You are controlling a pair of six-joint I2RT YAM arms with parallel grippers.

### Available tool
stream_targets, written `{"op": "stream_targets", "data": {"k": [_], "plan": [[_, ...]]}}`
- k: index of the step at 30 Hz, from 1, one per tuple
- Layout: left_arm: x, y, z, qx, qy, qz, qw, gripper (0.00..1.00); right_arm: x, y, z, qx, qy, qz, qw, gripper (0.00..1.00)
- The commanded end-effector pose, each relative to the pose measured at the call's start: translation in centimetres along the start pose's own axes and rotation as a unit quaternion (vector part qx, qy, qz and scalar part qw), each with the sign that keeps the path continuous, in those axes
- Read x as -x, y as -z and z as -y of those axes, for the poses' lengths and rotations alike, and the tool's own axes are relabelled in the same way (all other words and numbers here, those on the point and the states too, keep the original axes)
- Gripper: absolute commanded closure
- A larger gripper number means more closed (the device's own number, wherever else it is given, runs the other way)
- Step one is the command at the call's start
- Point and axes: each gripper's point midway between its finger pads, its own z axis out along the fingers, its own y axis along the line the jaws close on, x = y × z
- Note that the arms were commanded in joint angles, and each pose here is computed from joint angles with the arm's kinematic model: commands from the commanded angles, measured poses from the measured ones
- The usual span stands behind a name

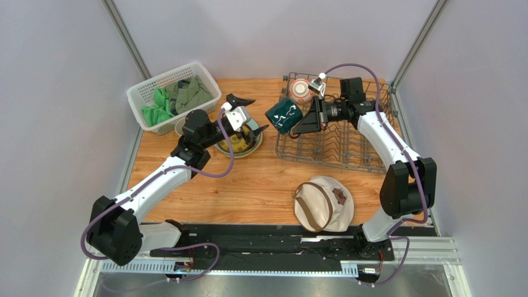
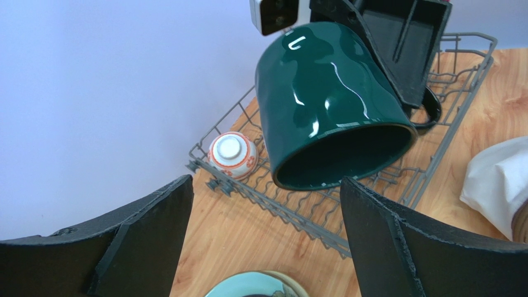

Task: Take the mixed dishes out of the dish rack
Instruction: Pick up the cup from the dish rack.

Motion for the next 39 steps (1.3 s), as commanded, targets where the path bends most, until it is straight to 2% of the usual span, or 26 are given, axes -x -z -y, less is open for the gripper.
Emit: {"op": "stream_targets", "data": {"k": [1, 8, 14, 17, 18, 21, 23, 27, 29, 32, 33, 35, 36, 38, 39], "plan": [[1.4, -0.8, -0.6, 0.014, -0.014, 0.031, 0.999, 0.06, -0.7, -0.6, -2.2, 0.059, 0.039, -0.028, 0.997, 1.00], [1.3, -1.4, -0.8, 0.021, 0.005, 0.029, 0.999, 0.14, -1.8, -1.7, -2.8, 0.075, 0.040, -0.049, 0.995, 1.00], [1.0, -1.8, -0.4, 0.017, 0.026, 0.024, 0.999, 0.30, -2.7, -2.5, -3.3, 0.082, 0.048, -0.061, 0.994, 1.00], [1.0, -1.9, 0.0, 0.011, 0.035, 0.024, 0.999, 0.46, -2.8, -2.6, -3.4, 0.083, 0.048, -0.064, 0.993, 1.00], [1.0, -1.9, 0.1, 0.009, 0.038, 0.024, 0.999, 0.56, -2.9, -2.6, -3.3, 0.083, 0.048, -0.064, 0.993, 1.00], [1.1, -1.8, 0.3, 0.008, 0.043, 0.024, 0.999, 0.73, -3.0, -2.8, -3.4, 0.084, 0.051, -0.066, 0.993, 1.00], [1.2, -1.9, 0.3, 0.006, 0.048, 0.025, 0.999, 0.79, -3.2, -2.9, -3.3, 0.084, 0.051, -0.067, 0.993, 0.99], [1.3, -2.0, 0.3, 0.005, 0.058, 0.025, 0.998, 1.00, -3.5, -3.1, -3.2, 0.082, 0.051, -0.070, 0.993, 0.94], [1.5, -2.0, 0.3, 0.007, 0.063, 0.027, 0.998, 1.00, -3.7, -3.2, -3.2, 0.082, 0.051, -0.073, 0.993, 0.92], [1.7, -1.9, 0.1, 0.010, 0.067, 0.026, 0.997, 1.00, -3.8, -3.2, -3.0, 0.079, 0.053, -0.072, 0.993, 0.78], [1.5, -1.8, 0.1, 0.013, 0.069, 0.021, 0.997, 1.00, -3.8, -3.3, -3.0, 0.077, 0.053, -0.072, 0.993, 0.67], [1.5, -1.6, -0.1, 0.021, 0.063, 0.018, 0.998, 1.00, -3.8, -3.2, -3.0, 0.074, 0.055, -0.071, 0.993, 0.57], [1.3, -1.5, -0.4, 0.031, 0.062, 0.012, 0.998, 1.00, -3.7, -3.2, -2.9, 0.071, 0.056, -0.070, 0.993, 0.47], [1.1, -1.0, -0.7, 0.043, 0.051, 0.007, 0.998, 1.00, -3.7, -3.2, -2.9, 0.068, 0.056, -0.069, 0.994, 0.37], [0.9, -0.8, -1.0, 0.054, 0.048, 0.005, 0.997, 1.00, -3.7, -3.2, -2.9, 0.065, 0.056, -0.069, 0.994, 0.25]]}}
